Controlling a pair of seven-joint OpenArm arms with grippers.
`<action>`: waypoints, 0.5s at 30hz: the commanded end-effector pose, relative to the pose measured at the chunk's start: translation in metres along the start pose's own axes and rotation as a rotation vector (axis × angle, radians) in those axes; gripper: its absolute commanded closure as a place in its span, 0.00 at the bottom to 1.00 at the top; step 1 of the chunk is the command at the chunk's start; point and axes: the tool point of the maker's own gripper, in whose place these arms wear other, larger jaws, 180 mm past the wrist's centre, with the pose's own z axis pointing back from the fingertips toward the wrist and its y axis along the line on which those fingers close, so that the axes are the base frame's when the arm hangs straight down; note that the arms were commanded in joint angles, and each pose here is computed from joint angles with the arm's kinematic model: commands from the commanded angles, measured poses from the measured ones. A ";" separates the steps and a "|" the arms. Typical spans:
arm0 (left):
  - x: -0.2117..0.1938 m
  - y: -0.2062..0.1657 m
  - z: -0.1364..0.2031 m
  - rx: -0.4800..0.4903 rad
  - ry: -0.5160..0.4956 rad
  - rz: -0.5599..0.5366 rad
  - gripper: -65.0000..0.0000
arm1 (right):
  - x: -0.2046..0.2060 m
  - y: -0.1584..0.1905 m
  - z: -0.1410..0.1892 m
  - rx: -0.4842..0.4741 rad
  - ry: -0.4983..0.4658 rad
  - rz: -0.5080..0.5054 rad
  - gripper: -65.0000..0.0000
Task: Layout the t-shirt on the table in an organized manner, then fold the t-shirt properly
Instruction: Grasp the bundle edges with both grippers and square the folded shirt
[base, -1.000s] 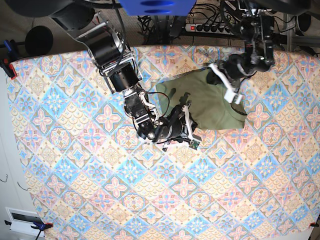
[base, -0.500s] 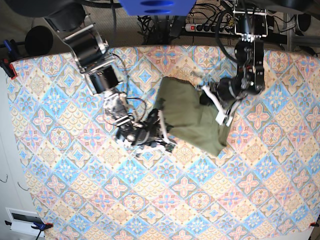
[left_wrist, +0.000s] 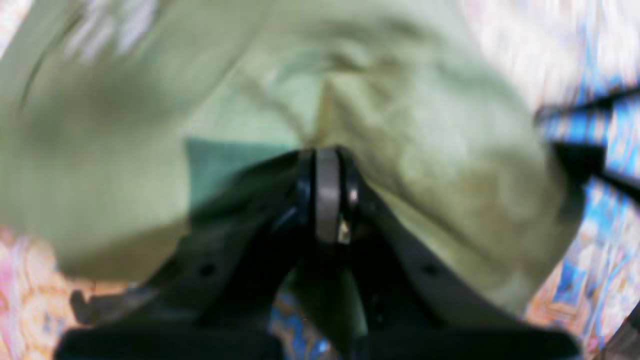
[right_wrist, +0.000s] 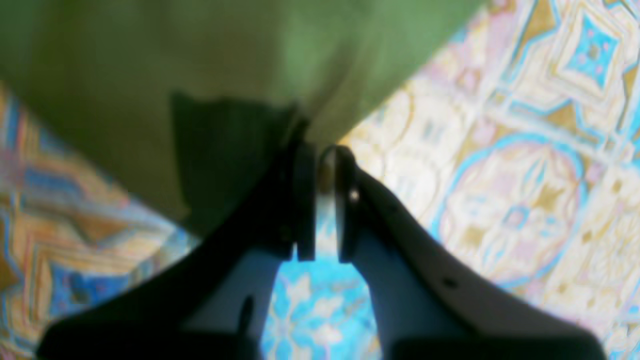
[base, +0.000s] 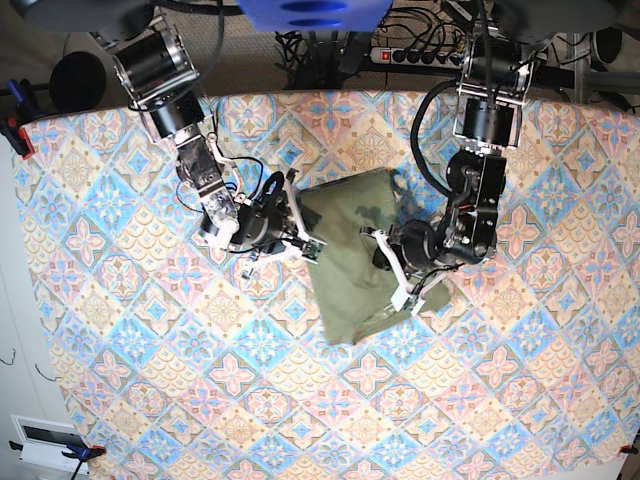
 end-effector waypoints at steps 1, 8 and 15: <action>0.022 0.002 0.007 0.003 -0.054 -0.016 1.00 | 0.006 -0.017 0.010 -0.043 -0.024 -0.003 0.90; 0.013 0.009 0.012 0.014 -0.043 -0.016 1.00 | 0.000 -0.045 0.038 -0.144 -0.083 -0.104 0.90; 0.017 0.027 0.073 0.110 -0.180 0.015 1.00 | 0.012 -0.065 0.063 -0.223 -0.148 -0.119 0.90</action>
